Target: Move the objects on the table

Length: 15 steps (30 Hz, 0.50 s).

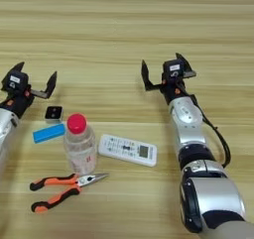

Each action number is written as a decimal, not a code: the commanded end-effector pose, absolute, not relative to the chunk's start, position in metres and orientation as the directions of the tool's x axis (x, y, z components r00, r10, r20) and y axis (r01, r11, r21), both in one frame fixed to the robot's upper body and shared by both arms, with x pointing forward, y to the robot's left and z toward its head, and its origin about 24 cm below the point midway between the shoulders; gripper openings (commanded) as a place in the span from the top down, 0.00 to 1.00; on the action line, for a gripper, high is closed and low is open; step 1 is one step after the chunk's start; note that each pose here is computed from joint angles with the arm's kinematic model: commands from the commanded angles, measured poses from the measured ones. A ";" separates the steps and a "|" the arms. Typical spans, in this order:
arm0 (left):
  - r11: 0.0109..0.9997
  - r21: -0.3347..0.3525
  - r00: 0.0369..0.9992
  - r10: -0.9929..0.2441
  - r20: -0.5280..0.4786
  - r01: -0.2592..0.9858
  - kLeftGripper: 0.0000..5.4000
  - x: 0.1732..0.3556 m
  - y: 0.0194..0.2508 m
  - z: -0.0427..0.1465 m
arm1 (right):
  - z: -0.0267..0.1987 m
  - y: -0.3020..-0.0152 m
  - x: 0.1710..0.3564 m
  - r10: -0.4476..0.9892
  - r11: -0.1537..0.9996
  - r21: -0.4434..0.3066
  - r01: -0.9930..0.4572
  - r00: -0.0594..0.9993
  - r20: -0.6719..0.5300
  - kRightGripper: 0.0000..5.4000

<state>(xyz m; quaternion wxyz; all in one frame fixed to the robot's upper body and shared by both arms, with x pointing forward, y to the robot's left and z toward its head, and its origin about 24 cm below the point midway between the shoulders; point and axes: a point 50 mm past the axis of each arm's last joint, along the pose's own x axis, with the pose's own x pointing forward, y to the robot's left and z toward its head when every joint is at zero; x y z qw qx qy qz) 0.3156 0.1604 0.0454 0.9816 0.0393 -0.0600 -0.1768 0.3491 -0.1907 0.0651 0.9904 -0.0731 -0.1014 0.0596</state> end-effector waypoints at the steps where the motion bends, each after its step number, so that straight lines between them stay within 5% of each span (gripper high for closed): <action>1: 0.880 0.027 0.880 -0.475 0.022 0.474 0.00 0.305 0.147 0.035 | 0.065 -0.191 0.349 0.139 0.981 -0.164 -0.108 0.972 0.189 0.00; 5: 0.854 -0.051 0.852 -0.520 -0.054 0.518 0.00 0.298 0.142 0.028 | 0.064 -0.191 0.349 0.141 0.980 -0.167 -0.110 0.972 0.188 0.00; 15: 0.859 -0.107 0.856 -0.510 -0.083 0.501 0.00 0.290 0.141 0.041 | 0.064 -0.189 0.349 0.146 0.979 -0.167 -0.114 0.971 0.191 0.00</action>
